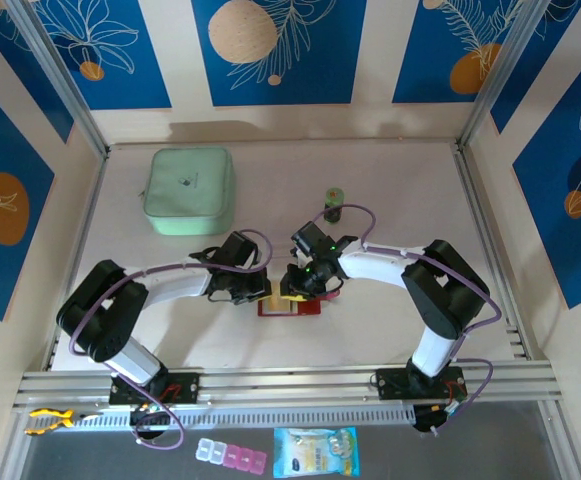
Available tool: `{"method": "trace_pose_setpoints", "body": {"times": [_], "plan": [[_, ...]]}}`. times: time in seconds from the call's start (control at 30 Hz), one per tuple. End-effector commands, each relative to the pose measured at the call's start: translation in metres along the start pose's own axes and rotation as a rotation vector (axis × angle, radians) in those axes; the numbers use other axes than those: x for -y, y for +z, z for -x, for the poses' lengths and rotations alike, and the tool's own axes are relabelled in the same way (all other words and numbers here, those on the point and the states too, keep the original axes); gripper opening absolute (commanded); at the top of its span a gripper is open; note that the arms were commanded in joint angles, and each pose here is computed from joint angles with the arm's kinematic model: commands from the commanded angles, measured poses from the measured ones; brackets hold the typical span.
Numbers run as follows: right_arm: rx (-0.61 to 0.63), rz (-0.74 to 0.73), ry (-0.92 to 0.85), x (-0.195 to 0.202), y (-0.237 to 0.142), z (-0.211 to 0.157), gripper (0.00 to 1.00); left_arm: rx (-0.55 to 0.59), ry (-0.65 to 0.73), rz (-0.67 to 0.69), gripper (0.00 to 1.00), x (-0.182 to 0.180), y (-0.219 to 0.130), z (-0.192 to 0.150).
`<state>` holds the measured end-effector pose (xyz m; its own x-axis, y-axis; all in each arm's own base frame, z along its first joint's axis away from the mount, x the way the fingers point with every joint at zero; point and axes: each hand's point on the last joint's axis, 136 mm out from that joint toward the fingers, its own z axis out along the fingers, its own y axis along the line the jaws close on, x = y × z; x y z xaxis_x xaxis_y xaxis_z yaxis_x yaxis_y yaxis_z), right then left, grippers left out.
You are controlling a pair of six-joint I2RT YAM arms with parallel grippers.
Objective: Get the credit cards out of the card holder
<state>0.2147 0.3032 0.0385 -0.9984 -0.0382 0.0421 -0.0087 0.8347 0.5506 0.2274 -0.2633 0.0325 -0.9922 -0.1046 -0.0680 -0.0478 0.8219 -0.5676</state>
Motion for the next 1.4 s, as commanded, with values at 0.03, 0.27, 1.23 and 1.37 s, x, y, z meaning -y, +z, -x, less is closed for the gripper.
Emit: {"method": "trace_pose_setpoints", "body": {"times": [0.03, 0.27, 1.23, 1.37], "plan": [[-0.032, 0.002, 0.005, 0.001, 0.004, -0.001, 0.26, -0.023, 0.020, 0.032, 0.02, -0.007, 0.000, -0.008], [-0.030, -0.042, 0.017, 0.011, 0.004, -0.002, 0.26, -0.021, 0.022, 0.036, 0.02, -0.007, -0.001, -0.008], [0.009, 0.032, 0.009, -0.004, -0.014, 0.000, 0.27, -0.015, 0.016, 0.062, 0.05, -0.014, -0.004, -0.011], [0.000, 0.032, 0.015, -0.003, -0.009, 0.001, 0.27, -0.023, 0.009, 0.066, 0.05, -0.018, 0.000, -0.014]]}}
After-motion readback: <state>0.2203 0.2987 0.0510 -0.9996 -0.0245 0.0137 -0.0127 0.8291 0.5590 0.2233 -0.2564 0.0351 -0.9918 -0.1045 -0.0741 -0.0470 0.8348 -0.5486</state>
